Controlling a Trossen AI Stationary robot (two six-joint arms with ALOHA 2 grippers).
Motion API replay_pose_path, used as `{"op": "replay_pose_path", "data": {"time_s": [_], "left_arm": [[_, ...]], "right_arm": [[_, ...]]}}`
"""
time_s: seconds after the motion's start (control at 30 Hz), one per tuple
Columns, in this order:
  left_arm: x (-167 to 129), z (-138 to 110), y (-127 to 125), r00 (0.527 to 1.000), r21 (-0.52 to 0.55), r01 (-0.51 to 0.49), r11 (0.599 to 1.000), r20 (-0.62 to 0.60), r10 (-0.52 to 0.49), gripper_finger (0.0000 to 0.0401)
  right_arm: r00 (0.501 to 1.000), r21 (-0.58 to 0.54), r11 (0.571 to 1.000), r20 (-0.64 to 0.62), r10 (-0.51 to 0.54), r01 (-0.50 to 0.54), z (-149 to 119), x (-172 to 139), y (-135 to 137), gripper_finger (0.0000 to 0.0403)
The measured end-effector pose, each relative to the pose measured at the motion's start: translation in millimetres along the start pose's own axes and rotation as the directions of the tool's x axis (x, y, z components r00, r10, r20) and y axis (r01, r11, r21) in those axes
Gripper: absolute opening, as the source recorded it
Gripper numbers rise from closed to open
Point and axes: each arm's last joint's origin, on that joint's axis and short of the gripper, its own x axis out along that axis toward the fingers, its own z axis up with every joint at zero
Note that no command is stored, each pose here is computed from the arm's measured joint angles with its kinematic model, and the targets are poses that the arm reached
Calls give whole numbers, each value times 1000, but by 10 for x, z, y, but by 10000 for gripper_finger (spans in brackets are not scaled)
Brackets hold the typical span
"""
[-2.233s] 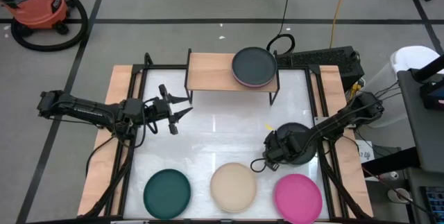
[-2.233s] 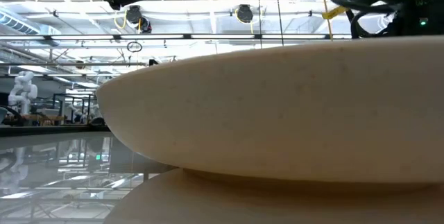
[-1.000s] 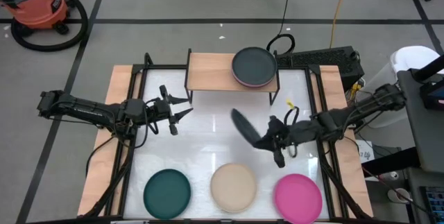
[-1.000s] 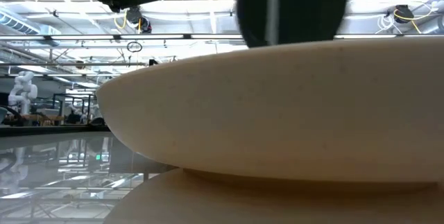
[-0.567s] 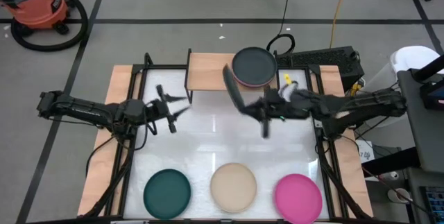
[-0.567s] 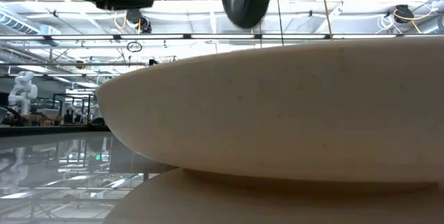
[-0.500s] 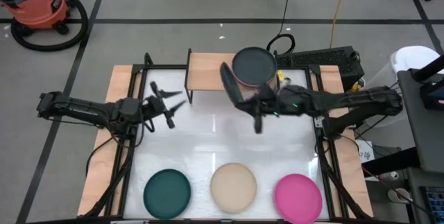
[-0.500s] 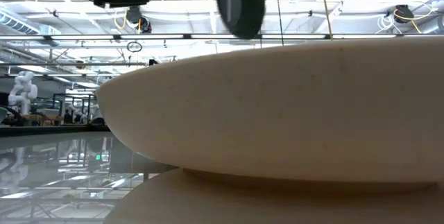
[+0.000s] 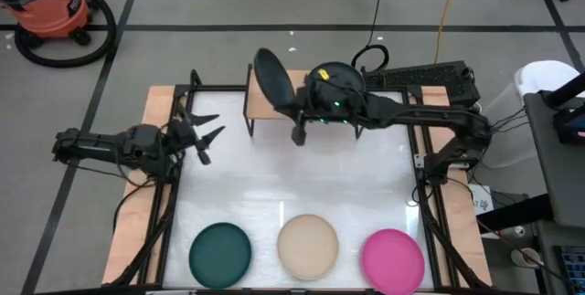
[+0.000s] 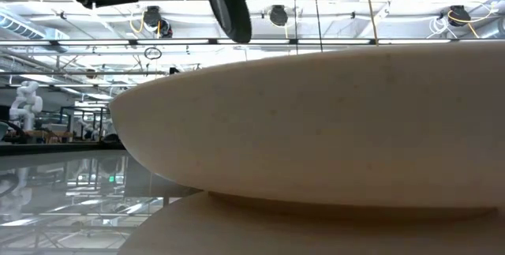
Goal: Place and stack plates onto a shelf
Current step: Put the black plate on the shelf
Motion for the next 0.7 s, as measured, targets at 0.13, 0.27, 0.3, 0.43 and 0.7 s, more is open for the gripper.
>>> {"op": "replay_pose_path", "data": {"time_s": [0.13,0.27,0.3,0.43,0.7], "left_arm": [[-75,-2,52,1000,-55,-1,998,13,1,175],[-80,-37,45,1000,-42,12,999,-16,-13,175],[-76,-39,42,1000,-41,13,999,-19,-14,175],[-52,-43,24,1000,-38,15,999,-26,-16,175],[-8,-46,-8,999,-31,17,999,-37,-18,175]], "right_arm": [[994,-52,998,-103,38,-43,-215,229,-141,0],[979,-92,995,-202,10,-29,-456,426,-256,0],[976,-106,994,-217,7,-31,-506,470,-273,0],[966,-181,982,-260,3,-51,-683,634,-301,0],[949,-292,956,-308,-70,-24,-906,827,-336,0]]}}
